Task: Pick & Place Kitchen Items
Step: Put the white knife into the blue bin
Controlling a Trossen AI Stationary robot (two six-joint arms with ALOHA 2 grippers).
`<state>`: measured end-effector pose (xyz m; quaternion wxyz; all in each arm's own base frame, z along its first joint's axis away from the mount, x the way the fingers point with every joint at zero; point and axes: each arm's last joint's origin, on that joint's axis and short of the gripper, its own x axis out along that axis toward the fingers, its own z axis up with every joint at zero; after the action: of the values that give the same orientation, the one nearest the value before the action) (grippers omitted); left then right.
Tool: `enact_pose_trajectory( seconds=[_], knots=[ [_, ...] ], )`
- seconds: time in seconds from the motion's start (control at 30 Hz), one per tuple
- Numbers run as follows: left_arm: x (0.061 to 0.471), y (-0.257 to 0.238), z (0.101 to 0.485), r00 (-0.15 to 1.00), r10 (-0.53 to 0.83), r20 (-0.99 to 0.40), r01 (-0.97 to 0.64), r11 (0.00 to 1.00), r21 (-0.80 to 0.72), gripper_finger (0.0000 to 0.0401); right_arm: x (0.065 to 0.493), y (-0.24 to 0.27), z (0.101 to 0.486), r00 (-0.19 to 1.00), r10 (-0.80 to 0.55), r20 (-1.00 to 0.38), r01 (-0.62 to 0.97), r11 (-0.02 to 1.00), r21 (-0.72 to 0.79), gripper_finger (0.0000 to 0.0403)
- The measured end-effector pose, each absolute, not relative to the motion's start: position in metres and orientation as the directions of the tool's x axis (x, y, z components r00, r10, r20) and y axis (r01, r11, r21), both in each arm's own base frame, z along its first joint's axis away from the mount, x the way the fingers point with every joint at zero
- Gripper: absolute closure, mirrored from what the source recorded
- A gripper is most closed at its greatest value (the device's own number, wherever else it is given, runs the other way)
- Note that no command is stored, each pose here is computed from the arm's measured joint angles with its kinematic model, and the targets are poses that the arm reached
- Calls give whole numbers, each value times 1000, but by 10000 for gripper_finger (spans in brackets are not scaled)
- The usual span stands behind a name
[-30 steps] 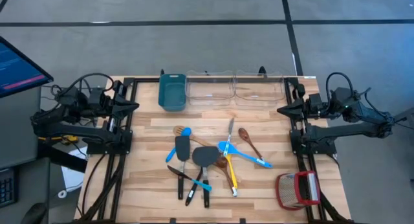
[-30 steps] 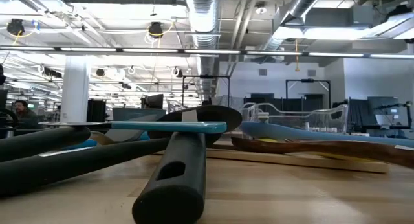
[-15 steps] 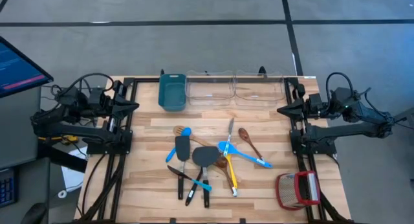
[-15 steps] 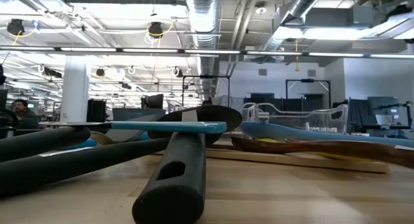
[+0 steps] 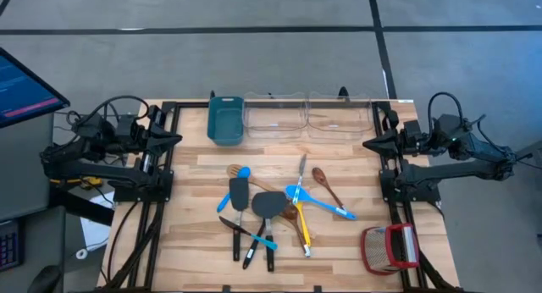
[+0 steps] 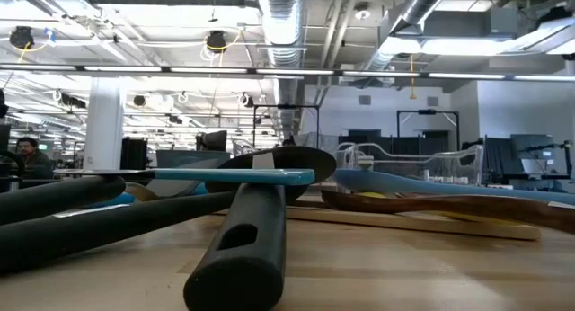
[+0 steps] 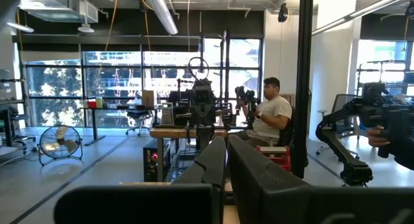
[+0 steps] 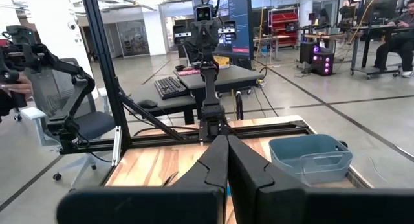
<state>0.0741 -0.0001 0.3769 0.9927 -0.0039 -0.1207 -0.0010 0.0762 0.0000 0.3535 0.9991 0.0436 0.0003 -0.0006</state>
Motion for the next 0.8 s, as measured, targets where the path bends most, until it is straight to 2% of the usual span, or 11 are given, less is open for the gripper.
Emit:
enact_pose_trajectory(
  seconds=[0.8],
  knots=[
    [74, 0, 377, 971, -1, 240, 3, 1000, -8, 393, 76, 0, 353, 1000, -2, -8, 2, 997, 72, 403]
  ],
)
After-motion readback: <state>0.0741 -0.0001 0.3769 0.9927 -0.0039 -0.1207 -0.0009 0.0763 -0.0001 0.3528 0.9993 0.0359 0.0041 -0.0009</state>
